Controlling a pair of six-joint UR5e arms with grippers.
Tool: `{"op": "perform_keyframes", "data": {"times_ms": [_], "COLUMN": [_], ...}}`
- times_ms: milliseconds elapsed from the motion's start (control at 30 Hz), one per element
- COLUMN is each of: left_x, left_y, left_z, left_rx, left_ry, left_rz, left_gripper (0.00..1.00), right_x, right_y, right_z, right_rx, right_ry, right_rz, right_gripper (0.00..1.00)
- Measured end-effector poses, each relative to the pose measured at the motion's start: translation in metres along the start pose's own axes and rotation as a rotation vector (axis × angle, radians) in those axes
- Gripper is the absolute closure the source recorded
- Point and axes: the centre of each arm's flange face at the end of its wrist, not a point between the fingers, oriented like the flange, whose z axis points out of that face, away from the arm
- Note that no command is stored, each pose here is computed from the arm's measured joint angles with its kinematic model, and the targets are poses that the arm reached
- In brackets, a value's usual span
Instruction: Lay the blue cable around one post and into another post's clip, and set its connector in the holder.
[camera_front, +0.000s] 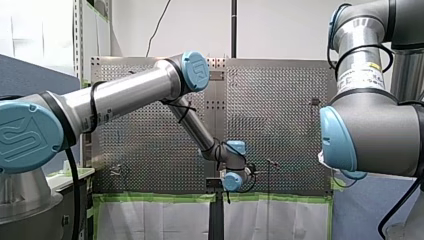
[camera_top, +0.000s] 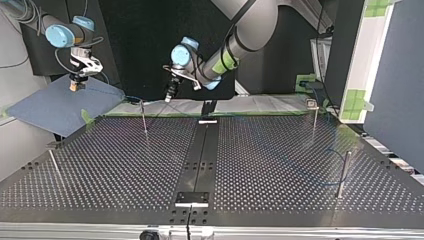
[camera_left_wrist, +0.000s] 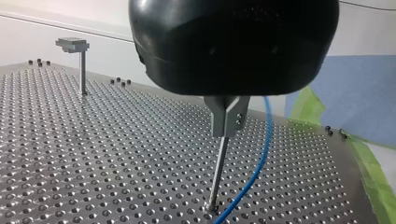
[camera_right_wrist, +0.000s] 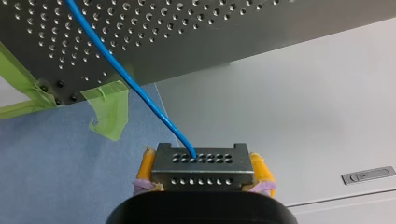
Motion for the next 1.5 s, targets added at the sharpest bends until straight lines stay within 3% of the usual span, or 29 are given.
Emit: {"op": "perform_keyframes", "data": {"times_ms": [333, 600, 700, 733, 767, 800, 900, 933, 1200, 1500], "left_x": [-0.004, -0.006, -0.004, -0.004, -0.004, -0.003, -0.002, -0.002, -0.005, -0.002], "left_y": [0.000, 0.001, 0.003, 0.004, 0.005, 0.006, 0.009, 0.009, 0.000, -0.005], "left_z": [0.005, 0.008, 0.007, 0.006, 0.006, 0.005, 0.004, 0.003, -0.003, -0.007], "left_rx": [0.021, 0.026, 0.031, 0.031, 0.031, 0.029, 0.022, 0.021, 0.019, 0.027], "left_ry": [-0.017, 0.017, 0.042, 0.049, 0.058, 0.068, 0.092, 0.098, 0.128, 0.135], "left_rz": [-0.017, 0.020, 0.040, 0.048, 0.056, 0.068, 0.098, 0.106, 0.176, 0.212], "left_gripper": [0.98, 0.98, 0.86, 0.75, 0.75, 0.63, 0.59, 0.46, 0.46, 0.46], "right_x": [0.000, 0.000, 0.000, 0.000, -0.001, -0.001, -0.001, -0.001, -0.003, -0.005], "right_y": [0.000, -0.001, -0.002, -0.002, -0.002, -0.002, -0.003, -0.004, -0.012, -0.018], "right_z": [0.001, 0.002, 0.002, 0.002, 0.002, 0.002, 0.003, 0.003, 0.003, 0.002], "right_rx": [0.004, 0.014, 0.016, 0.016, 0.017, 0.017, 0.020, 0.023, 0.061, 0.090], "right_ry": [0.004, 0.012, 0.011, 0.011, 0.011, 0.010, 0.012, 0.012, 0.000, -0.011], "right_rz": [-0.001, 0.001, 0.001, 0.000, -0.001, -0.001, -0.004, -0.005, -0.014, -0.012], "right_gripper": [1.00, 1.00, 1.00, 1.00, 1.00, 1.00, 1.00, 1.00, 1.00, 1.00]}}
